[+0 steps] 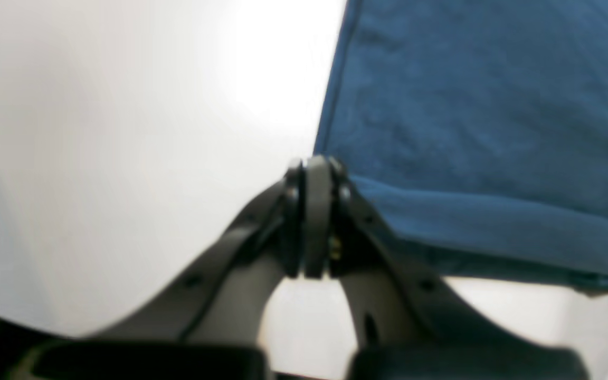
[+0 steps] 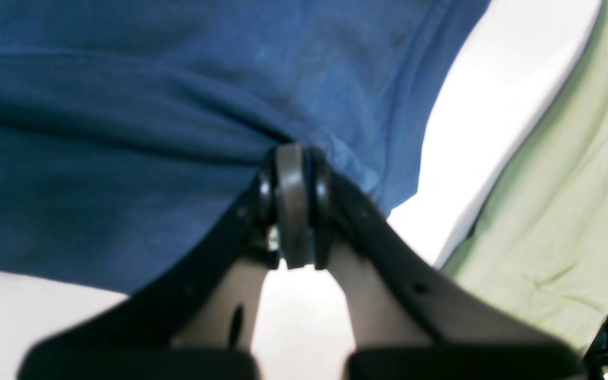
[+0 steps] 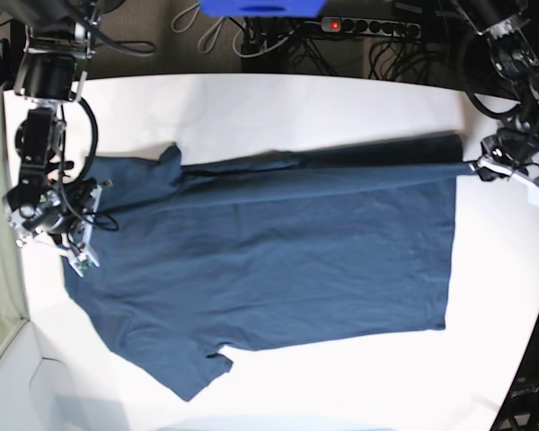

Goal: Layout the t-shirt on the table in an organized manner, then fold the t-shirt properly

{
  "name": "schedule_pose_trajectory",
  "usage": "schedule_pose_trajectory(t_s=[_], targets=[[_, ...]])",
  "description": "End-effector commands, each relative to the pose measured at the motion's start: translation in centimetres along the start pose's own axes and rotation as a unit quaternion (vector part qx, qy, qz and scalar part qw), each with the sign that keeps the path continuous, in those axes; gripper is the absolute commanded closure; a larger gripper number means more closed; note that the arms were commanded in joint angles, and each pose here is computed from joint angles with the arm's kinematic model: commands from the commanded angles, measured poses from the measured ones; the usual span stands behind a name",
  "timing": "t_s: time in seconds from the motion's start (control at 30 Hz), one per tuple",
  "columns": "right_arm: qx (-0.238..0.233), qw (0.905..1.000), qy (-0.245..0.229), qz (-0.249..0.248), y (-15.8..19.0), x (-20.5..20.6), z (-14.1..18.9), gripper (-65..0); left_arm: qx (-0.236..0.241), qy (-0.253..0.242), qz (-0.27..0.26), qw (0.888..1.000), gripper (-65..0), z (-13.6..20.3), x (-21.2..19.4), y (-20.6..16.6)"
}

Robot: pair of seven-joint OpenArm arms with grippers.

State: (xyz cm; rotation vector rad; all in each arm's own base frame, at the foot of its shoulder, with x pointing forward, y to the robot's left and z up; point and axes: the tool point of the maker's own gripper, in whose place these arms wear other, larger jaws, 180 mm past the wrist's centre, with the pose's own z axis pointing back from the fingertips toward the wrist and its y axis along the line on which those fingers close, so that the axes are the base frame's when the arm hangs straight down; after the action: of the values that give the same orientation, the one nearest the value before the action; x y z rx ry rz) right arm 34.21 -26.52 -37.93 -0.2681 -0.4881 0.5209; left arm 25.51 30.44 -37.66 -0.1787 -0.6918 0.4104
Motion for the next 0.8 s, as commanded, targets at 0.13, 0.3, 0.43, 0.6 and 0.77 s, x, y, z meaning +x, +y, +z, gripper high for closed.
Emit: schedule_pose_trajectory(t_s=[0.13,0.3,0.43,0.6,0.77], targets=[[-0.024,0.9994,-0.025,-0.001,-2.0,2.0,0.9,0.0,-0.022,0.013,-0.006,1.0,-0.2,-1.8,0.2,-1.3],[-0.029,0.999,-0.033,-0.003,-2.6,2.8,1.2,0.0,-0.031,0.012,-0.011,0.999,-0.2,-2.2,0.7,-2.1],[-0.031,0.9988,-0.037,-0.003,-2.8,3.1,1.3,0.0,-0.033,-0.018,-0.01,0.999,-0.2,-2.3,2.2,-2.3],[-0.033,0.9986,-0.04,-0.004,-3.0,3.4,1.4,0.0,-0.016,-0.023,-0.02,0.999,-0.2,-2.5,2.2,-1.9],[-0.019,0.999,-0.039,-0.013,-2.9,3.5,0.4,0.0,-0.012,-0.022,-0.022,0.999,-0.3,-2.5,2.2,-1.9]])
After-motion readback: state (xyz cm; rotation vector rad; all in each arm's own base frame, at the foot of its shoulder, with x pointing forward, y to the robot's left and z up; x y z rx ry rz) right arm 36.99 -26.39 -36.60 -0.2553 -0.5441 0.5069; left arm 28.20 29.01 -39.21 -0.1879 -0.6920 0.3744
